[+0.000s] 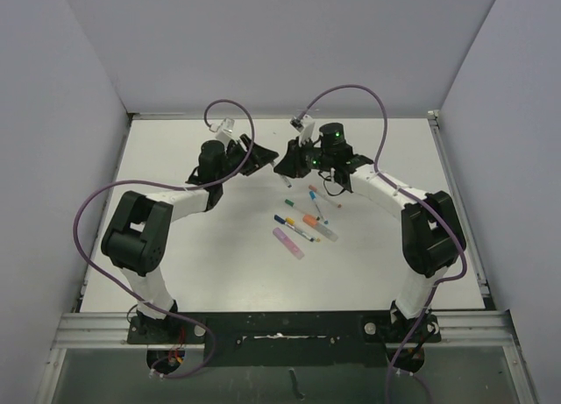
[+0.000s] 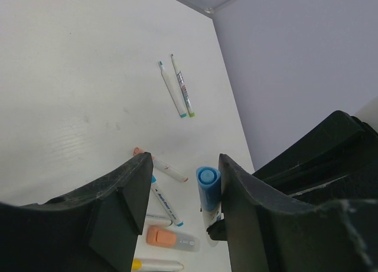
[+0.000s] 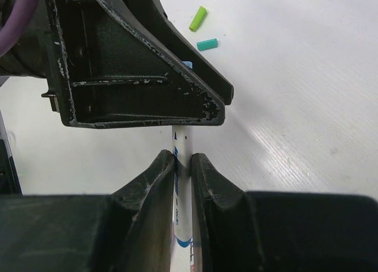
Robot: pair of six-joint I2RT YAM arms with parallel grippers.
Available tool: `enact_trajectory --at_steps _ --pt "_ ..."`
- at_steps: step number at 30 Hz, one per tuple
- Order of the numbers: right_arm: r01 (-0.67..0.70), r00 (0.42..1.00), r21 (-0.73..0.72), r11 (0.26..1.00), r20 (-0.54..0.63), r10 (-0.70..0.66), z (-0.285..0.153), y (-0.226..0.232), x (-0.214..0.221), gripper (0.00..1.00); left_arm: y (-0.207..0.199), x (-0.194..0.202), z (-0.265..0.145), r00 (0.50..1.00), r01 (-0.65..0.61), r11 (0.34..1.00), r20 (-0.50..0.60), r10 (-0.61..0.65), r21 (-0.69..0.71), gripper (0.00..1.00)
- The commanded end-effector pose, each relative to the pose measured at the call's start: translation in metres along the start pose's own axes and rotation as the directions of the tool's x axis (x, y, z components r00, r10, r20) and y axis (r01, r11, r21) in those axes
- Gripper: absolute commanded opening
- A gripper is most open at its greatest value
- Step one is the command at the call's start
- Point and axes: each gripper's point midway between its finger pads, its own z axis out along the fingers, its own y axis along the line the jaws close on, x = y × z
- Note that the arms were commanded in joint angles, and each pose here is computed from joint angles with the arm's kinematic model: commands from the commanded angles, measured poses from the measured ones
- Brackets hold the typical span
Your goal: Open the pen caps
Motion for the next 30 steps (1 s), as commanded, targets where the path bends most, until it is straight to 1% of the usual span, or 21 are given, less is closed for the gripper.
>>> enact_trajectory --at_steps 1,3,15,22,24,25,27,28,30 --pt "0.052 0.998 -0.018 0.998 0.034 -0.051 0.0 0.011 -0.016 0.0 -0.049 -0.029 -0.012 0.994 -0.058 0.991 0.103 0.045 0.12 0.47" --pt "0.052 0.998 -0.017 0.998 0.03 -0.052 0.001 0.01 -0.015 0.0 -0.051 -0.03 -0.013 0.993 -0.058 0.99 0.109 0.044 0.128 0.46" --pt "0.046 0.999 -0.013 0.999 0.014 -0.045 0.007 0.007 -0.008 0.0 -0.059 -0.028 -0.015 0.994 -0.044 0.986 0.11 0.026 0.164 0.25" --pt "0.044 0.999 -0.011 0.999 0.011 -0.043 0.01 0.005 -0.007 0.0 -0.058 -0.026 -0.014 0.995 -0.032 0.986 0.102 0.015 0.164 0.01" --pt "0.045 0.999 -0.009 0.999 0.012 -0.045 0.01 0.004 -0.008 0.0 -0.058 -0.026 -0.014 0.995 -0.028 0.986 0.101 0.011 0.165 0.0" --pt "0.044 0.999 -0.01 0.999 0.011 -0.044 0.011 0.005 -0.008 0.05 -0.058 -0.026 -0.014 0.995 -0.025 0.986 0.101 0.008 0.164 0.0" --pt "0.045 0.999 -0.013 0.999 0.008 -0.045 0.011 0.004 -0.008 0.24 -0.058 -0.026 -0.014 0.995 -0.021 0.986 0.103 0.004 0.165 0.0" --pt "0.046 0.999 -0.016 0.999 0.006 -0.046 0.012 0.005 -0.008 0.29 -0.059 -0.026 -0.014 0.995 -0.017 0.986 0.102 0.0 0.166 0.0" --pt "0.046 0.999 -0.017 0.999 0.005 -0.046 0.013 0.005 -0.007 0.31 -0.059 -0.026 -0.014 0.995 -0.012 0.985 0.101 -0.005 0.17 0.0"
